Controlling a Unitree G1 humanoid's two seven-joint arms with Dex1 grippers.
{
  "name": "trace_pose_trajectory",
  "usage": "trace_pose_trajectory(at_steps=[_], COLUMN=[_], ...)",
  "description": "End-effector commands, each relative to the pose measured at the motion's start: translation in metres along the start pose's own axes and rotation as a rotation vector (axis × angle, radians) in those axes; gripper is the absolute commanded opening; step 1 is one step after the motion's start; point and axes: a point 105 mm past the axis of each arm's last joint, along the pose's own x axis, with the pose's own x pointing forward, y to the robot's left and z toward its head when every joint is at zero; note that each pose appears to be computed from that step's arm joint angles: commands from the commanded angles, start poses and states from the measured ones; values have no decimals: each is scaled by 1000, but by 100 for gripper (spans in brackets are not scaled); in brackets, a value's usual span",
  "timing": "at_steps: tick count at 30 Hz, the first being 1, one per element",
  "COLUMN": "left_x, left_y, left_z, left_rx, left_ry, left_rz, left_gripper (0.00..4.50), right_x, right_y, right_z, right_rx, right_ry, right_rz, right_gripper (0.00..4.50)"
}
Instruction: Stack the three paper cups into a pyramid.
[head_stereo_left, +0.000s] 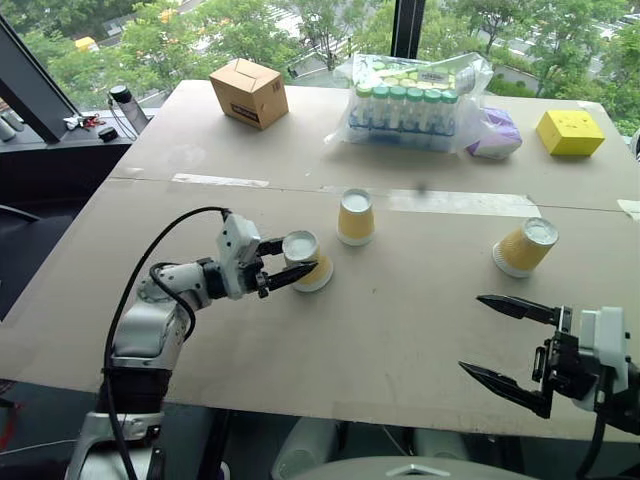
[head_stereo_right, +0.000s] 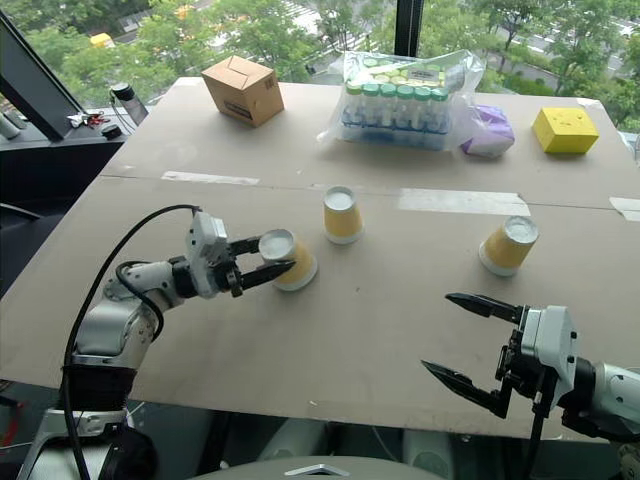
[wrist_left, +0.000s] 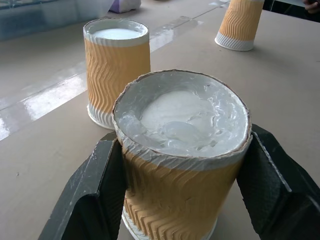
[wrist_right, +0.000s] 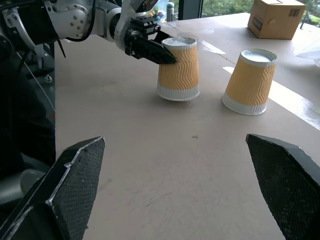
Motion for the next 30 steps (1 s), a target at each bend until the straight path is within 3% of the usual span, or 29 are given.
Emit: trace_pose_trajectory(at_steps=[1, 16, 30], left_x=[15, 64, 79], left_y=[-9, 0, 2], left_z=[8, 11, 6], left_rx=[49, 84, 93], left_ry=[2, 3, 19], left_rz=[-80, -135, -170], left_gripper=[256, 256, 256], right_x=[-1, -5, -6], right_y=[-1, 10, 12], right_z=[8, 10, 11], right_rx=[-58, -51, -41], right_ry=[-8, 22, 28], right_rz=[-22, -82, -100], right_gripper=[450, 450, 450])
